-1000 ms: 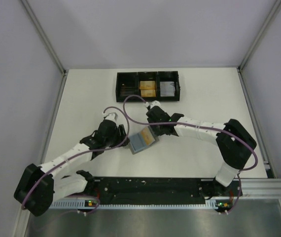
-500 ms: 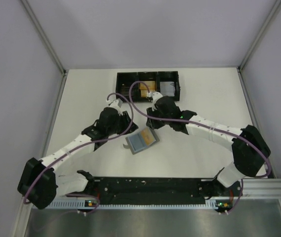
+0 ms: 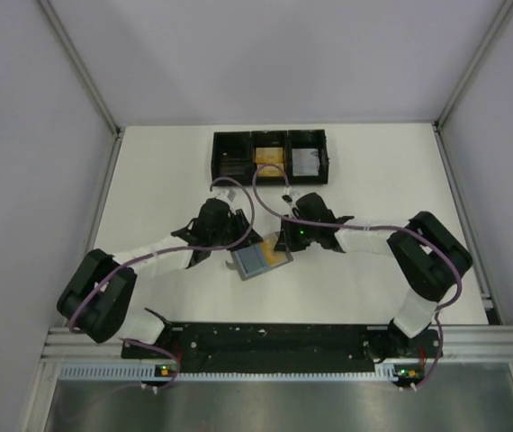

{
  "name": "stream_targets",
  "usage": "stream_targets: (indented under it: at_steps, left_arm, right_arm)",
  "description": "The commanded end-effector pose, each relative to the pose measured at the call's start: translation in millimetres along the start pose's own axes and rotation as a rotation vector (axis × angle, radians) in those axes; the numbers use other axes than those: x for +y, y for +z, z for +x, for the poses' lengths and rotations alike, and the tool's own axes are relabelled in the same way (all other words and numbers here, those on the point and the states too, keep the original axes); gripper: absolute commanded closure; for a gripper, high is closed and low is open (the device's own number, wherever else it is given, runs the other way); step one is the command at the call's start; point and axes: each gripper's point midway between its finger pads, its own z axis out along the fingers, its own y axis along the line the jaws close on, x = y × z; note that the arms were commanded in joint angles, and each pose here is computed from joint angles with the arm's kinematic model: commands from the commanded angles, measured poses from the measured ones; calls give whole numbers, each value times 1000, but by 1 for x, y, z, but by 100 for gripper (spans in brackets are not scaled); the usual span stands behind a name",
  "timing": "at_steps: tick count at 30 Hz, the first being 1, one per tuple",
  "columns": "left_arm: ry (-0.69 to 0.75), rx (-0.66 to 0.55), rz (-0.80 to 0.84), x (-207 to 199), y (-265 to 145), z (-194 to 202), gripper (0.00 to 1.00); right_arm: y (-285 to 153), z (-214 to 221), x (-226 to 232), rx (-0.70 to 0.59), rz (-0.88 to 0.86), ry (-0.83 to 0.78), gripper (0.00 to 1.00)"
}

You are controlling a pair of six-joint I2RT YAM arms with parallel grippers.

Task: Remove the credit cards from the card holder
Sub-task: Remove the credit card from the card holder.

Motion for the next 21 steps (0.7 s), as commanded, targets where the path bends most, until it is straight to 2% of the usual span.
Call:
stream_targets:
  at_steps: [1, 10, 21]
  left_arm:
    - [-46, 0, 40, -3, 13, 5, 67]
    - [-110, 21, 0, 14, 29, 17, 67]
    - [-113, 24, -91, 37, 37, 25, 67]
  right_arm:
    - [3, -8, 3, -58, -59, 69, 89]
    - [4, 8, -9, -49, -72, 154, 91]
    - [-10, -7, -14, -124, -64, 161, 91]
